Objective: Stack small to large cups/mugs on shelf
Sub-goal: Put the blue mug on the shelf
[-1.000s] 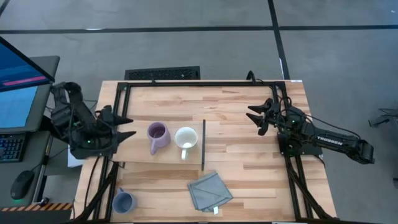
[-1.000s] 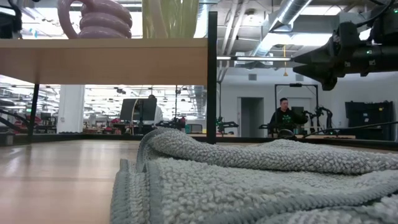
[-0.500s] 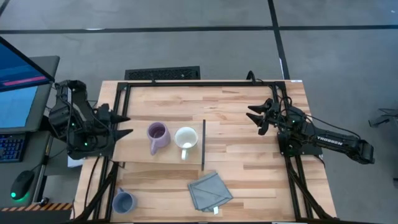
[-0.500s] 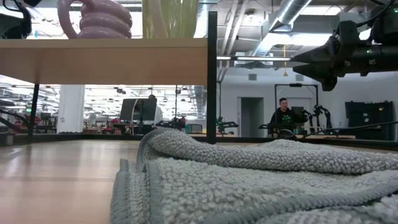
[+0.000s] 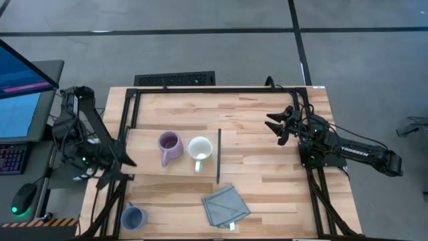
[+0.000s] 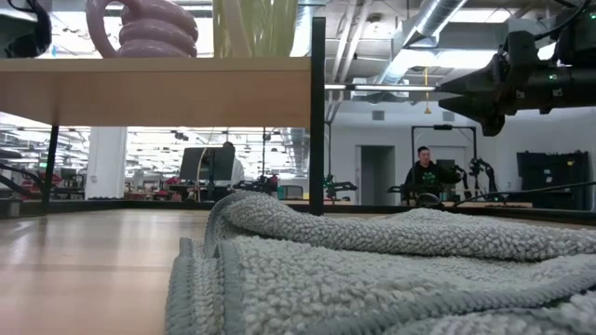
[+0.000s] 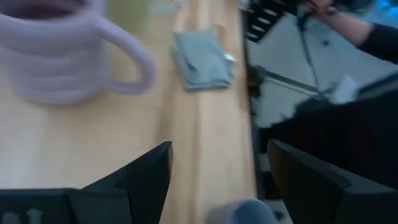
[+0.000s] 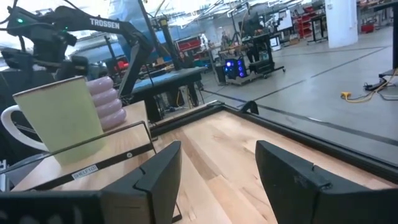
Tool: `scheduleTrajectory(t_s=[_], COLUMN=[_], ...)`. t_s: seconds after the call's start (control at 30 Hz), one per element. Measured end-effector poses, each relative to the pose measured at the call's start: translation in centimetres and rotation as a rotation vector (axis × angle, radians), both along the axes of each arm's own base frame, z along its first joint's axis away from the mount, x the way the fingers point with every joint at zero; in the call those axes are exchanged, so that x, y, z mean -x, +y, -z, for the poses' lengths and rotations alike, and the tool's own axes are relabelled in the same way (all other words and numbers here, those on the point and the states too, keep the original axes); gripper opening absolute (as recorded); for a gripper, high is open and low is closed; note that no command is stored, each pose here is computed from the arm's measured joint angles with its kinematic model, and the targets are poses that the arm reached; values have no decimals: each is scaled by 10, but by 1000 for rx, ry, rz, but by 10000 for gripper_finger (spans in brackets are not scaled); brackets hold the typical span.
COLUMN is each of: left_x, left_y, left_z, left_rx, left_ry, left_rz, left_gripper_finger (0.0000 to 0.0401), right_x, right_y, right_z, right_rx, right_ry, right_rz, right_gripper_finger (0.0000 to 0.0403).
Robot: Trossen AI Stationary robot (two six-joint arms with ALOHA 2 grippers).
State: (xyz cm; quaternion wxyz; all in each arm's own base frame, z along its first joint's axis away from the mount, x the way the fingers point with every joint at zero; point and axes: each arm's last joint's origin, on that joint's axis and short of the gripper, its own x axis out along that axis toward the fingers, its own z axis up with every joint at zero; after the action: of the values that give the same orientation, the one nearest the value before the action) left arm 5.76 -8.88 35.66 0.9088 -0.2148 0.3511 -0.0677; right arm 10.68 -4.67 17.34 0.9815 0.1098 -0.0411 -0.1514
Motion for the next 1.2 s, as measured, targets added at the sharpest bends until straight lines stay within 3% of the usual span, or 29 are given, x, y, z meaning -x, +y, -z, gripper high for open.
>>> scheduleTrajectory(t_s=[0.27, 0.63, 1.0, 1.2], left_x=[-4, -8, -16, -18], left_y=[-17, -36, -56, -61], left_z=[1, 11, 24, 35], left_rx=[102, 131, 76, -20], left_ry=[85, 249, 333, 400], left_rz=[31, 61, 35, -12], left_gripper_finger=[254, 254, 254, 254], right_x=[0, 0, 0, 0], right_y=[0, 0, 0, 0], right_z=[0, 0, -2, -3], right_rx=[0, -2, 7, 14], right_ry=[0, -1, -18, -34], right_rz=[0, 0, 0, 0], right_gripper_finger=[230, 230, 230, 230])
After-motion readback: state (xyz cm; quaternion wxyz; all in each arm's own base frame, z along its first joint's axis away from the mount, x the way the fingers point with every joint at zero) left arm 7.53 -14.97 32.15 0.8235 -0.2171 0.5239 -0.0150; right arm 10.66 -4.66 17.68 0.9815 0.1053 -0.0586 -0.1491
